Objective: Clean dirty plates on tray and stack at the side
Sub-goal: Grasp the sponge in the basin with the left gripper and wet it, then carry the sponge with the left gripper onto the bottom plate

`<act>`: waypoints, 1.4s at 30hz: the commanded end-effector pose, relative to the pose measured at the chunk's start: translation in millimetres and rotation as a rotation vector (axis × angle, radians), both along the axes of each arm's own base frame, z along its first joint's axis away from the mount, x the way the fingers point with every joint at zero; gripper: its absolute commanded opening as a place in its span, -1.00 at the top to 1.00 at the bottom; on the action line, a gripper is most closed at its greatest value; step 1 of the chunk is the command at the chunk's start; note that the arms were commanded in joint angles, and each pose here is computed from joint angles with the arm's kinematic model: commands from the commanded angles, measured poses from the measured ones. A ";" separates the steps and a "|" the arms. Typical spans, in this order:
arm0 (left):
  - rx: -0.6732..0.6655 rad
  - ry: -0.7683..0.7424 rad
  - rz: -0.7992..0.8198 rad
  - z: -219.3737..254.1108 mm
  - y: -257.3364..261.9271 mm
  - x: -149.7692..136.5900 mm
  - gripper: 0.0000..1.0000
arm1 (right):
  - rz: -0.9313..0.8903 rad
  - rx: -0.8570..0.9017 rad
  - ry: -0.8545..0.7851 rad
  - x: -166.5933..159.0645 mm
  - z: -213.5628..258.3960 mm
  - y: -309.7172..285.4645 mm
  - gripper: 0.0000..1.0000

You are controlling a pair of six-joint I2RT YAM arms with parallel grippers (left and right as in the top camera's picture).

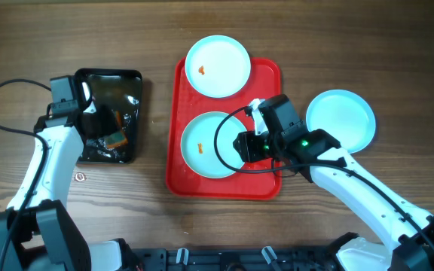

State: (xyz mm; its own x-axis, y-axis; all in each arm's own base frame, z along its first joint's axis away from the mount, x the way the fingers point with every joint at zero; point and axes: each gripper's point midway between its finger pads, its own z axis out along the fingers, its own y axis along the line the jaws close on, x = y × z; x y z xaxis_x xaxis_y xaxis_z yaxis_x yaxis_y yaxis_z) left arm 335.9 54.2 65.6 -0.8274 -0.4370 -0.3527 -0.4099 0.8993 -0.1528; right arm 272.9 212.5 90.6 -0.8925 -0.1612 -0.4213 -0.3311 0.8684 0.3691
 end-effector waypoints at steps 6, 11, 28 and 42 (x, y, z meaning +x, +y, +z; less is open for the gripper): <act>-0.014 0.069 -0.004 -40.6 -2.9 -10.6 0.12 | 0.003 0.033 -0.015 2.2 10.3 4.6 -0.02; -0.033 0.098 -0.009 -67.8 -5.5 -11.1 0.85 | 0.004 0.032 -0.015 2.3 10.2 4.5 -0.03; -0.006 -0.055 -0.053 6.2 -4.8 11.0 0.92 | 0.003 0.046 -0.039 7.1 14.0 7.2 0.02; -0.193 -0.196 -0.217 69.7 -69.7 26.2 0.92 | -0.151 -0.018 0.005 21.6 -0.4 -26.3 0.06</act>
State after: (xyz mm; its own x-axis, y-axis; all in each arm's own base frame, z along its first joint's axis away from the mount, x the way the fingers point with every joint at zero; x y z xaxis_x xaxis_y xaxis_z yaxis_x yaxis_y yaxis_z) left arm 342.1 21.4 80.6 -0.8555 -0.3935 -0.3366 -0.3102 0.9099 -0.2753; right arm 283.4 198.4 89.7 -0.9057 -0.0867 -0.4149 -0.2524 0.8967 0.3636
